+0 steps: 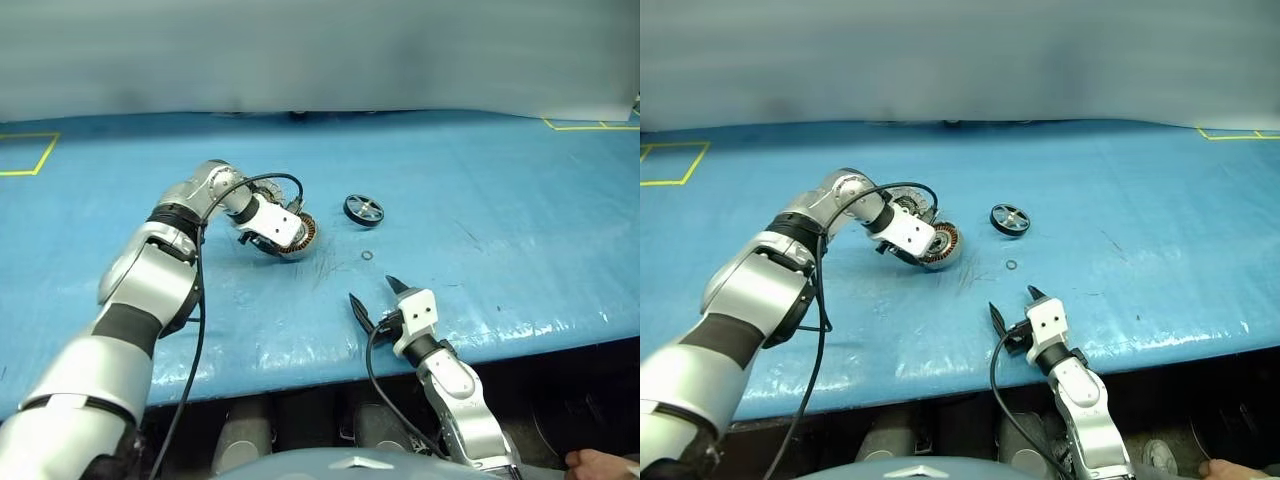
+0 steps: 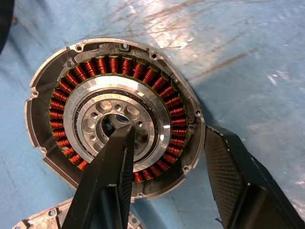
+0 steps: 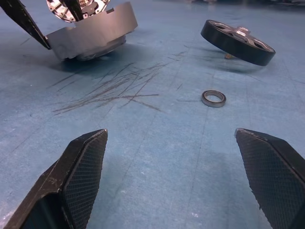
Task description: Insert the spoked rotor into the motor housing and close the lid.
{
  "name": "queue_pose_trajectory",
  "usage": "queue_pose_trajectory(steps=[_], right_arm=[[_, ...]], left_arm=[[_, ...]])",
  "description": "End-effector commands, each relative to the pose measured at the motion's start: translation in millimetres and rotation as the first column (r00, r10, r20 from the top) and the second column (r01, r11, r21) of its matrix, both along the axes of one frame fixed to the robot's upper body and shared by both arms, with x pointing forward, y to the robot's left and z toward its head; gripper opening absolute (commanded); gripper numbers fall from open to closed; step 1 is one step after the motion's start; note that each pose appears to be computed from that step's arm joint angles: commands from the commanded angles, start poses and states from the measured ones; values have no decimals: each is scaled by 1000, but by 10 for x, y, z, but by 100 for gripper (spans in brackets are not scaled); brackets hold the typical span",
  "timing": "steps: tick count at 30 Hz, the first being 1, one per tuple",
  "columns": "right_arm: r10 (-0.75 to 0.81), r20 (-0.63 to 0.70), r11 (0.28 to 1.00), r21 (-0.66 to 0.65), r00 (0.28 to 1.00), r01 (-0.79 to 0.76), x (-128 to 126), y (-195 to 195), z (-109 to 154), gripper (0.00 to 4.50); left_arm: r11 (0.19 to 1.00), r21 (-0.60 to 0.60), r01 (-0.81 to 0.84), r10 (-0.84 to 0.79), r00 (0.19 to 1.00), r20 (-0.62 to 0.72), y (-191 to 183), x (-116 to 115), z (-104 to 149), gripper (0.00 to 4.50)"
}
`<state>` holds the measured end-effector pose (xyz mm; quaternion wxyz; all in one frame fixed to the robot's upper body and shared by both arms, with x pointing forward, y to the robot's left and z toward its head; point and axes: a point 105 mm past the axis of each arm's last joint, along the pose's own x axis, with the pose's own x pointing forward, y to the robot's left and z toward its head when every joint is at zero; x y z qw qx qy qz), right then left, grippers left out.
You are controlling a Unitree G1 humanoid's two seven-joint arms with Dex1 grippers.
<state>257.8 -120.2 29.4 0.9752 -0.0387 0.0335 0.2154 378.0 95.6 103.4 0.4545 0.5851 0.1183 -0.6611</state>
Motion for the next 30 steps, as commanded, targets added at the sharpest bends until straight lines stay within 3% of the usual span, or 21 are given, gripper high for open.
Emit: queue_pose_trajectory(steps=[1,10,22,25,29,30], right_arm=[[21,29,1000,4,999,-21,26,9,81,450],[41,32,999,-5,999,-41,57,19,101,450],[50,33,999,-2,998,-50,83,52,98,450],[53,35,999,-3,998,-53,87,58,100,450],[59,35,998,-2,998,-59,88,67,101,450],[60,35,998,-2,998,-60,88,68,100,450]], left_arm=[[994,-17,112,-111,992,57,-66,-32,186,190],[966,61,252,-257,963,79,7,-136,206,190],[908,165,385,-384,923,-39,164,-357,73,190],[913,172,369,-366,929,-50,185,-355,76,274],[931,97,353,-354,935,-7,120,-339,145,403],[936,79,344,-344,939,-10,117,-341,159,403]])
